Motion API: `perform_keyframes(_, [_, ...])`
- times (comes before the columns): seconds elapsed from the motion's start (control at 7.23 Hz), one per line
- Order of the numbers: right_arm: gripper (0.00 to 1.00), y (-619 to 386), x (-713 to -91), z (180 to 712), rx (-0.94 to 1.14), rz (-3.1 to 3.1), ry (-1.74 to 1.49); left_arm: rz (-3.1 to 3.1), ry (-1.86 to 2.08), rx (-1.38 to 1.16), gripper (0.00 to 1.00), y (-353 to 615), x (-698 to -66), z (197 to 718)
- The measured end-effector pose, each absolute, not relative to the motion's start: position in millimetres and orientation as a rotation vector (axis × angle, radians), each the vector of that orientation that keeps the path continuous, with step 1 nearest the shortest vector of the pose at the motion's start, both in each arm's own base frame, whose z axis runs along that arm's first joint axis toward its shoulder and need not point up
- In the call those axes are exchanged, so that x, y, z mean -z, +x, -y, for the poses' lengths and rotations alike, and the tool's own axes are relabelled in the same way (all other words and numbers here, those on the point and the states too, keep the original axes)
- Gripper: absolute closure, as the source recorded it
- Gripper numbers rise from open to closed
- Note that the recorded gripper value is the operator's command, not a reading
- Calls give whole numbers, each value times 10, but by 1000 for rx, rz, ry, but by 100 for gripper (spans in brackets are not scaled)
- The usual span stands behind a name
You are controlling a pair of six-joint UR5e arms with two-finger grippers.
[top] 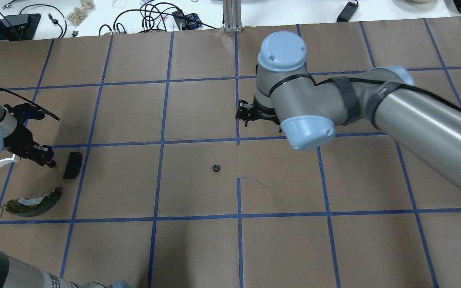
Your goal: Place bearing gear from tray to pile
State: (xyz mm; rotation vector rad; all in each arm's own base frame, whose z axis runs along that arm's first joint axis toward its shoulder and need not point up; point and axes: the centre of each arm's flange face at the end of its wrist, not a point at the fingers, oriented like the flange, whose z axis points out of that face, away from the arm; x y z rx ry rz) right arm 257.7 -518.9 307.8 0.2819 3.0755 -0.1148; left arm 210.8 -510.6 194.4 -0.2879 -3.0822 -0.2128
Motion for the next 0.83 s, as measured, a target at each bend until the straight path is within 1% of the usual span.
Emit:
perform_keyframes(0.28, [0, 1573, -3839, 5286, 67, -3114, 255, 3091, -291, 210, 0, 2104, -1992, 5114])
perform_keyframes(0.41, [0, 1321, -4287, 5279, 55, -3147, 260, 3103, -296, 199, 0, 2084, -2074, 5138])
perform_keyframes(0.55, [0, 1218, -4675, 5268, 52, -3178, 251, 3130, -312, 158, 0, 2059, -2241, 5220])
perform_keyframes(0.69, [0, 1242, -4909, 5234, 42, -3192, 210, 3158, -342, 106, 0, 1957, -2513, 5395])
perform_keyframes(0.83, [0, 1376, -4991, 5182, 33, -3200, 131, 3168, -341, 83, 0, 1626, -2847, 5629])
